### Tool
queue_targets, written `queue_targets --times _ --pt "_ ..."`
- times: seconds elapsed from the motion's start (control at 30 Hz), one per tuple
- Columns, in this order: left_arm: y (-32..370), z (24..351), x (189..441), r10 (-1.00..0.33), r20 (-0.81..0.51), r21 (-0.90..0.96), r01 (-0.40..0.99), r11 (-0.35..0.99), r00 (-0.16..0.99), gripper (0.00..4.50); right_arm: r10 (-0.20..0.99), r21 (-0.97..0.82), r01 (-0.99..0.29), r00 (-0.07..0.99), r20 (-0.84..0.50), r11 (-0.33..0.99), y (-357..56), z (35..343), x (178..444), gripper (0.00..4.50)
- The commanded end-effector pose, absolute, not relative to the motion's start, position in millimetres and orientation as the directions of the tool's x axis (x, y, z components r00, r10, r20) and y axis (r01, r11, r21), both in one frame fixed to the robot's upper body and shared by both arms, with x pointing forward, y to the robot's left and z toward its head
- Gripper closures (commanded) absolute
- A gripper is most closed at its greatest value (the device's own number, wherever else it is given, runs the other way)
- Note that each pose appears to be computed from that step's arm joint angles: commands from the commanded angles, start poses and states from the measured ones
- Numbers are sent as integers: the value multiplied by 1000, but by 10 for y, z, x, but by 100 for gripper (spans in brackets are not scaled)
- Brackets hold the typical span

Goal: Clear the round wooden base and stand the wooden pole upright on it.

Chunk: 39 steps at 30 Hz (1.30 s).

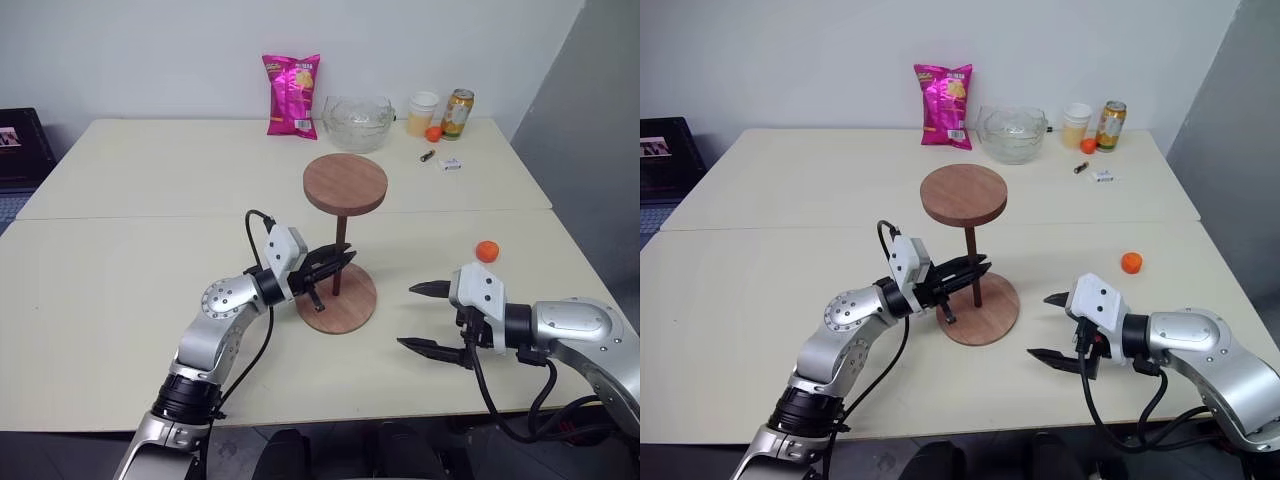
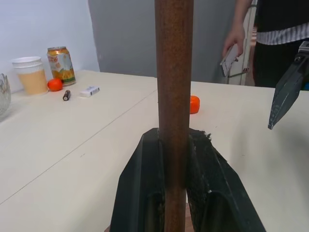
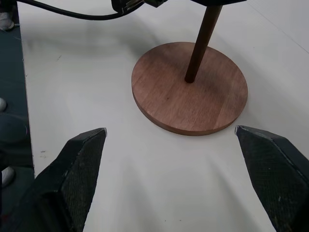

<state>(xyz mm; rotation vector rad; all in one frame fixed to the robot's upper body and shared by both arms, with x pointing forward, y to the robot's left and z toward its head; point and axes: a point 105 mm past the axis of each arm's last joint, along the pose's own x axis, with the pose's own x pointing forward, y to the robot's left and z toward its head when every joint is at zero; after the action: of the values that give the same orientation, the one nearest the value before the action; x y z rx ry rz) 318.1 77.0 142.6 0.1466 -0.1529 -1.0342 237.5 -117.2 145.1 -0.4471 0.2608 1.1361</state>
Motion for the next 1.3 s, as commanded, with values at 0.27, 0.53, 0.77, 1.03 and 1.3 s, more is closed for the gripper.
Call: queue_targets --times 0.27,0.53,0.77,1.03,1.3 --pt "933 1212 3240 -826 -54 171 820 545 561 195 822 -244 -909 410 -395 337 -1143 1521 2371 0" --pt "889 1248 3139 -867 -50 176 859 481 496 130 823 -245 -909 410 -394 336 -1142 1517 2372 0" --pt "1014 1325 3068 -886 -81 216 876 432 457 130 820 -249 -906 417 -393 341 -1167 1521 2390 0" --pt "1485 1538 3099 -821 -137 259 820 510 554 130 807 -269 -890 449 -383 367 -1291 1578 2481 0" --pt "2153 1729 2995 -595 -231 350 637 687 769 130 808 -276 -878 471 -354 391 -1455 1693 2607 0"
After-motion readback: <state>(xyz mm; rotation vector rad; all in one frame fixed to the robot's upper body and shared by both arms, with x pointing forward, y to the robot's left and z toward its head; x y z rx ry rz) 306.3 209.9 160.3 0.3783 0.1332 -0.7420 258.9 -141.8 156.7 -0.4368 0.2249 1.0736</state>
